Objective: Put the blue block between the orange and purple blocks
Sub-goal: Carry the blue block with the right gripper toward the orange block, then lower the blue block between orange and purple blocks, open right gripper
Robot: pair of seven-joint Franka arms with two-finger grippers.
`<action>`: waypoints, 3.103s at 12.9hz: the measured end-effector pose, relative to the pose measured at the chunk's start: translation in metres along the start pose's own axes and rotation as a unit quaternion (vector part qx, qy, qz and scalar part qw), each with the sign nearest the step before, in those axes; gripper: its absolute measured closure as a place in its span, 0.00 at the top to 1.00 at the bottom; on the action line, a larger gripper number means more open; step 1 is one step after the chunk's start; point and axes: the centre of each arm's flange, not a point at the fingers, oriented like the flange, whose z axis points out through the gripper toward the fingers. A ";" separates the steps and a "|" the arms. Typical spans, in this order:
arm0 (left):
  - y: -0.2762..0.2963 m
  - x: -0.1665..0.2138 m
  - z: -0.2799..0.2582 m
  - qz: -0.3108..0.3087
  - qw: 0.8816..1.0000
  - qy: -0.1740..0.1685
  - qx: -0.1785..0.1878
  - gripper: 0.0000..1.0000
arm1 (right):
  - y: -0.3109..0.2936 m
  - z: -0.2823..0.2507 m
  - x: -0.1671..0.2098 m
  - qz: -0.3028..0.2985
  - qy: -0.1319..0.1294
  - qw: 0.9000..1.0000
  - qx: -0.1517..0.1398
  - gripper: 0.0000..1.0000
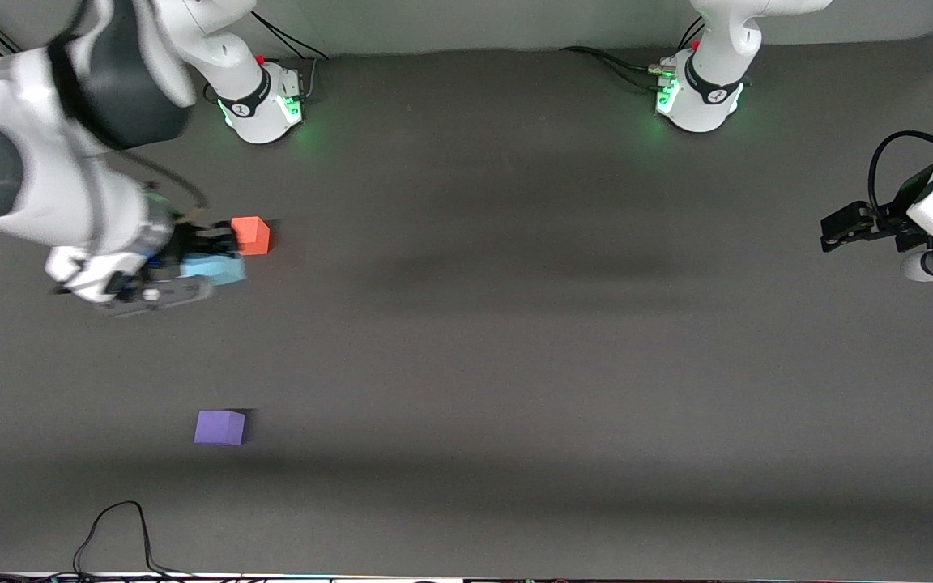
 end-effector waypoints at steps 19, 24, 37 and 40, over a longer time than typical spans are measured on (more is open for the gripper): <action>0.001 0.001 0.001 0.001 1.000 0.001 0.000 1.00 | 0.100 0.333 0.002 0.041 0.123 0.989 -0.065 0.58; 0.001 0.002 0.002 0.002 1.000 0.000 0.000 1.00 | 0.056 0.340 0.011 0.043 0.138 0.989 -0.038 0.58; 0.003 0.002 0.004 0.003 1.000 -0.002 0.000 1.00 | 0.056 0.272 0.013 -0.004 0.126 0.992 0.008 1.00; 0.004 0.002 0.004 0.004 1.000 -0.002 0.000 1.00 | 0.067 0.197 0.010 -0.020 0.104 0.993 0.048 1.00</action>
